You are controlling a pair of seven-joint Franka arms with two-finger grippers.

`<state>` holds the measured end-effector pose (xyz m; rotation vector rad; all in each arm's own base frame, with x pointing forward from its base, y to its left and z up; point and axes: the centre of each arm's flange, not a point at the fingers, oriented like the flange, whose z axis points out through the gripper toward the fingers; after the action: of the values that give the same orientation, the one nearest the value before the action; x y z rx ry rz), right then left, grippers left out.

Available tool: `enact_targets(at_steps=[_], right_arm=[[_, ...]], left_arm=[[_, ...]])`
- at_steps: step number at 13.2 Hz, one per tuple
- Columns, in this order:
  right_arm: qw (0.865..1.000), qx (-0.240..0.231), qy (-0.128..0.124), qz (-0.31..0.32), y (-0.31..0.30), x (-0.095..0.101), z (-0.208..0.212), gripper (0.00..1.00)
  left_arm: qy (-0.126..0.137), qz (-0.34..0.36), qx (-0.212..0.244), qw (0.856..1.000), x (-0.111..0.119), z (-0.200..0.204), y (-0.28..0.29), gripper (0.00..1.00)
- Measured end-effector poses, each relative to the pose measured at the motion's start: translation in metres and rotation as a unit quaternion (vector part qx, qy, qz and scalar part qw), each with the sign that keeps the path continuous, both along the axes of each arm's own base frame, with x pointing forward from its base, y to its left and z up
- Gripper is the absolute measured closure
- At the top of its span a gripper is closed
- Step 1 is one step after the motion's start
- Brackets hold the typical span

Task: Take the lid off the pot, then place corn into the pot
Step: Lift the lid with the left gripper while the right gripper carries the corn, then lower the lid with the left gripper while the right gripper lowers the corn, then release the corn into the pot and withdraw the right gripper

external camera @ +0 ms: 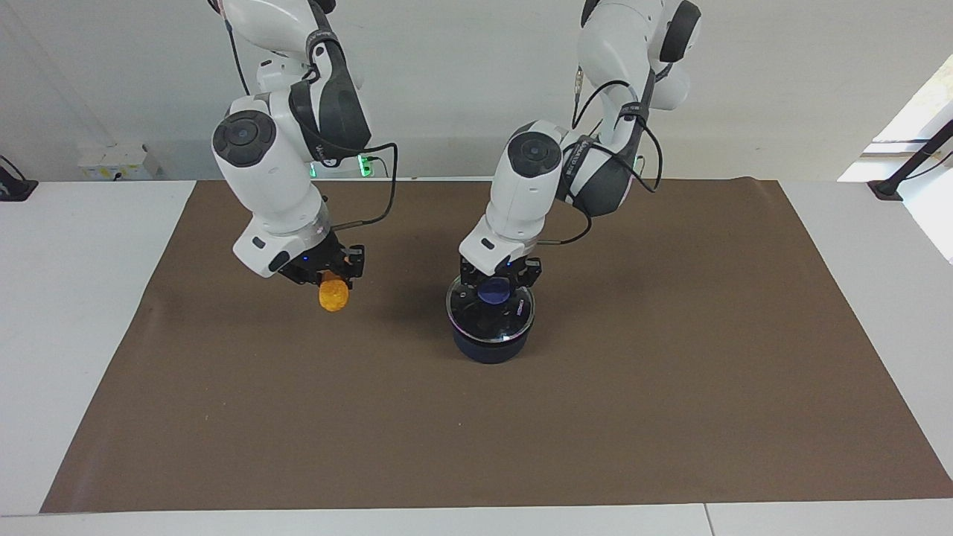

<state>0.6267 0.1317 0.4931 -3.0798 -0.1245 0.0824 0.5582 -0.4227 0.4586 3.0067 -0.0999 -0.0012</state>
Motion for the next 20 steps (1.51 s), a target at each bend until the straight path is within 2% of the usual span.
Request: enact_targets(at_steps=[2,4,7,10,13,16,18,19,20], right_arm=[[1.0,0.005,-0.018,0.003,0.02,0.001,0.001,0.57],[0.999,0.008,-0.029,-0.013,0.065,-0.002,-0.008,0.57],[0.998,0.011,-0.035,-0.042,0.166,0.003,-0.057,0.57],[0.996,0.028,-0.064,-0.053,0.243,0.011,-0.104,0.57],[0.996,0.033,-0.068,-0.048,0.274,-0.004,-0.115,0.57],[0.996,0.029,-0.06,-0.051,0.283,-0.022,-0.139,0.57],[0.997,0.024,-0.054,-0.055,0.28,-0.025,-0.145,0.57],[0.997,0.023,-0.055,-0.057,0.277,-0.024,-0.143,0.5],[0.997,0.021,-0.054,-0.059,0.273,-0.023,-0.139,0.38]], left_arm=[[-0.001,0.013,0.0,1.0,0.005,0.024,0.023,0.33],[0.014,0.016,0.012,1.0,0.022,0.045,0.077,0.33],[0.04,0.001,0.024,0.999,0.058,0.056,0.197,0.33],[0.054,-0.027,0.018,0.998,0.081,0.036,0.332,0.33],[0.036,-0.033,0.013,0.999,0.068,-0.013,0.435,0.33],[0.019,-0.026,0.025,0.999,0.039,-0.07,0.453,0.33],[0.023,-0.025,0.026,0.999,0.027,-0.09,0.453,0.33],[0.027,-0.024,0.027,0.999,0.024,-0.095,0.454,0.33],[0.028,-0.023,0.027,0.999,0.022,-0.098,0.455,0.33]])
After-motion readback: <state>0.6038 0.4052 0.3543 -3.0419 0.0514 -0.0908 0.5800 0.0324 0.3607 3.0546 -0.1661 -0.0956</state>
